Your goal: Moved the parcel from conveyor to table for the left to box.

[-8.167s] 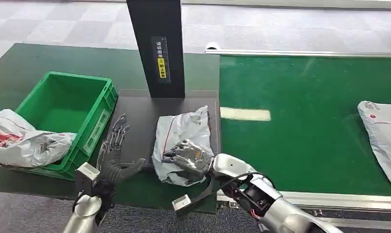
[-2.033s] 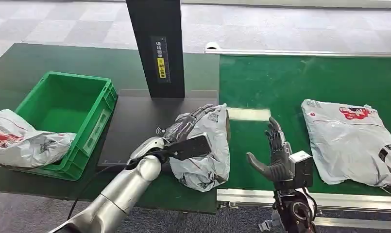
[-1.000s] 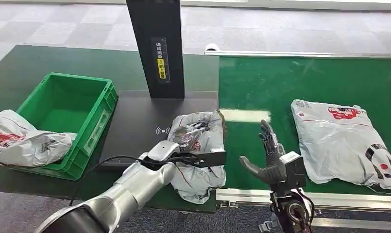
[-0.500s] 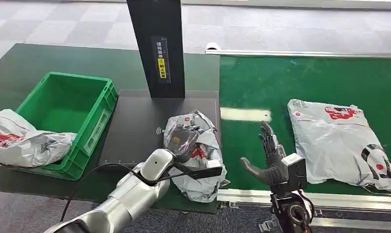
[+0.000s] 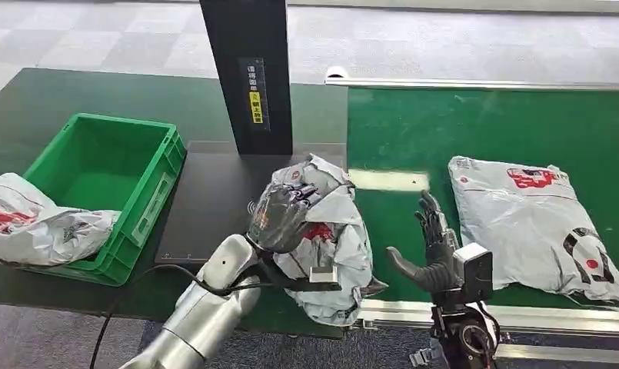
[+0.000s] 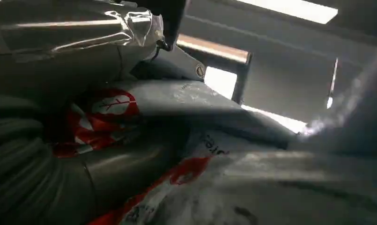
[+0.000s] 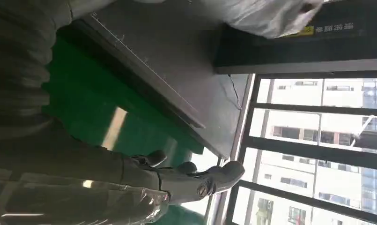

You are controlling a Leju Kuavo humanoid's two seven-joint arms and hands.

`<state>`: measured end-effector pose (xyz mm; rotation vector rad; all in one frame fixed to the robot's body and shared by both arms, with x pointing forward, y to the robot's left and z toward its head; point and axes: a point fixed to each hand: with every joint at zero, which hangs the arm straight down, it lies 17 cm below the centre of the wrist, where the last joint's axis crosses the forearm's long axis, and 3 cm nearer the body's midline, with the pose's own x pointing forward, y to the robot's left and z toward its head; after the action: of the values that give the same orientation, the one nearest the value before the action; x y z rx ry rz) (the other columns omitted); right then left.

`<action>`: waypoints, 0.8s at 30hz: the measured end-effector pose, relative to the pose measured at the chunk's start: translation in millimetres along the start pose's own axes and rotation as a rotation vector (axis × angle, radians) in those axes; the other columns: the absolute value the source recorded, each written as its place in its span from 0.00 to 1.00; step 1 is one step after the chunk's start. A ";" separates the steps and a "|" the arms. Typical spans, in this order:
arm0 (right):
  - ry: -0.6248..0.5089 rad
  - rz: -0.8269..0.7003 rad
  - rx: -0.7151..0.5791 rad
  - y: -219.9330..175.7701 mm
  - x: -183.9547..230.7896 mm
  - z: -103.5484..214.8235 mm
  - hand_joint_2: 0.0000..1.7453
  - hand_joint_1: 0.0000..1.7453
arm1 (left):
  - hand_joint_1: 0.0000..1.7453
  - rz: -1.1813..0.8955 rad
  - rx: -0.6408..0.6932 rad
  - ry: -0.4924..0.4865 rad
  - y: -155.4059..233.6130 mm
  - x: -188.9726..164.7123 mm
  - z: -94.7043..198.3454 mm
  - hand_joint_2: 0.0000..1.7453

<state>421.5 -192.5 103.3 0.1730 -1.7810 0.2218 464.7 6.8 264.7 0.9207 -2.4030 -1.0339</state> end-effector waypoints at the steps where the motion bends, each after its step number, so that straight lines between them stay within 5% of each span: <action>1: 0.000 -0.001 -0.001 -0.1 0.0 0.1 1.00 0.00 | 1.00 -0.001 0.032 0.018 10.2 -5.1 -3.6 1.00; 7: -0.001 -0.001 -0.001 -1.1 0.4 1.1 1.00 0.00 | 1.00 -0.023 0.128 0.101 43.7 -31.1 -4.3 1.00; 11: -0.001 0.000 -0.012 -3.2 0.3 1.3 1.00 0.00 | 1.00 -0.030 0.183 0.073 61.5 -31.4 -4.5 1.00; 17: 0.001 -0.004 -0.035 -6.7 -2.0 5.0 1.00 0.00 | 1.00 -0.140 0.341 0.074 130.6 -54.8 -11.5 1.00; 24: -0.006 -0.002 -0.043 -9.3 -2.3 7.7 1.00 0.00 | 1.00 -0.495 0.463 0.030 234.6 -84.7 -36.7 1.00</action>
<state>416.9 -203.4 100.0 0.1452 -1.7898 0.1814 446.9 168.3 457.4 1.7399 -2.4927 -0.5951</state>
